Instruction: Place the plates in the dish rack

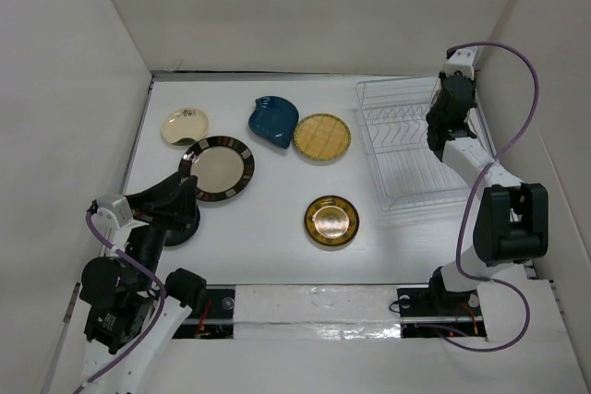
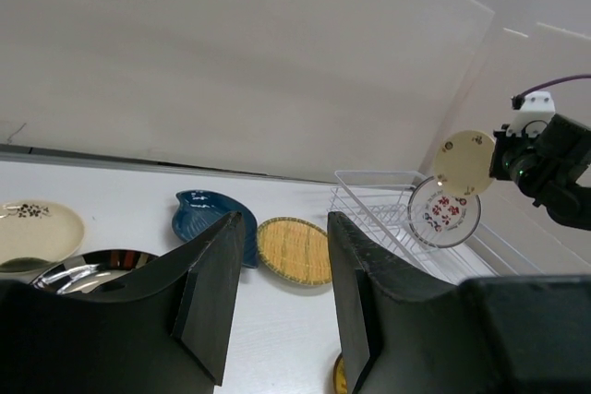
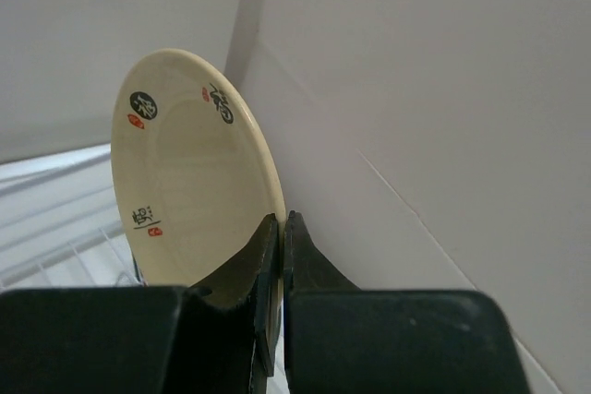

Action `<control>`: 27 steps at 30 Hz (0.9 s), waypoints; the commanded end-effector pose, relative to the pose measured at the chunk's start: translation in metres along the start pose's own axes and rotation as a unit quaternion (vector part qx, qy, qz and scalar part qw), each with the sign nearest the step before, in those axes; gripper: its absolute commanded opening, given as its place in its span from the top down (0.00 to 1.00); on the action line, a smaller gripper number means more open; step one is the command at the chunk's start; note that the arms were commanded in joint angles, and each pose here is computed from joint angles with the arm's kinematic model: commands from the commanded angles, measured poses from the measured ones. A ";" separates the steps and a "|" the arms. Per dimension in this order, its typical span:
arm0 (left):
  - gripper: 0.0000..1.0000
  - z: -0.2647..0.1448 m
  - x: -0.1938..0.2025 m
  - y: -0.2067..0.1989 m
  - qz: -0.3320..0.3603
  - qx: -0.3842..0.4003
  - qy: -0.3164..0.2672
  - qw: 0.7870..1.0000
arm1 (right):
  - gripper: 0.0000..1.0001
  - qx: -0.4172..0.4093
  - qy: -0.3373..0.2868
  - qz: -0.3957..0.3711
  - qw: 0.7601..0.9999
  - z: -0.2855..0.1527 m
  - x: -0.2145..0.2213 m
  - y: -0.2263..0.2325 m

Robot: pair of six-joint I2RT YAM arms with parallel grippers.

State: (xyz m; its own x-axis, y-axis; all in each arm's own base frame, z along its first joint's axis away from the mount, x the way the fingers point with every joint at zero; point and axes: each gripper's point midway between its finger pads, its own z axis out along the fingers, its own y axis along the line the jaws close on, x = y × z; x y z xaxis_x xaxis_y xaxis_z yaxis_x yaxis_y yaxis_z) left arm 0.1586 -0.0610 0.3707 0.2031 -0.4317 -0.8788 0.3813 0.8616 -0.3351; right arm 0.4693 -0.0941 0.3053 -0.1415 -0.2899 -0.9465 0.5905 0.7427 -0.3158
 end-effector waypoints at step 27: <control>0.61 -0.002 -0.014 -0.003 -0.006 0.004 -0.028 1.000 | 0.85 -0.072 0.103 -0.092 0.988 -0.005 0.123 0.064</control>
State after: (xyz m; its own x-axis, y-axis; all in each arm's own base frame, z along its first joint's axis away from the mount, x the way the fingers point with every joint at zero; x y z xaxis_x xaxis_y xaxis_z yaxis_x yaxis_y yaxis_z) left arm 0.1566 -0.0579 0.3723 0.2154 -0.4369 -0.8733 0.3749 0.8628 -0.3392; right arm 0.4830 -0.0841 0.1661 -0.4384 -0.3335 -0.8346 0.3917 0.7649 -0.5114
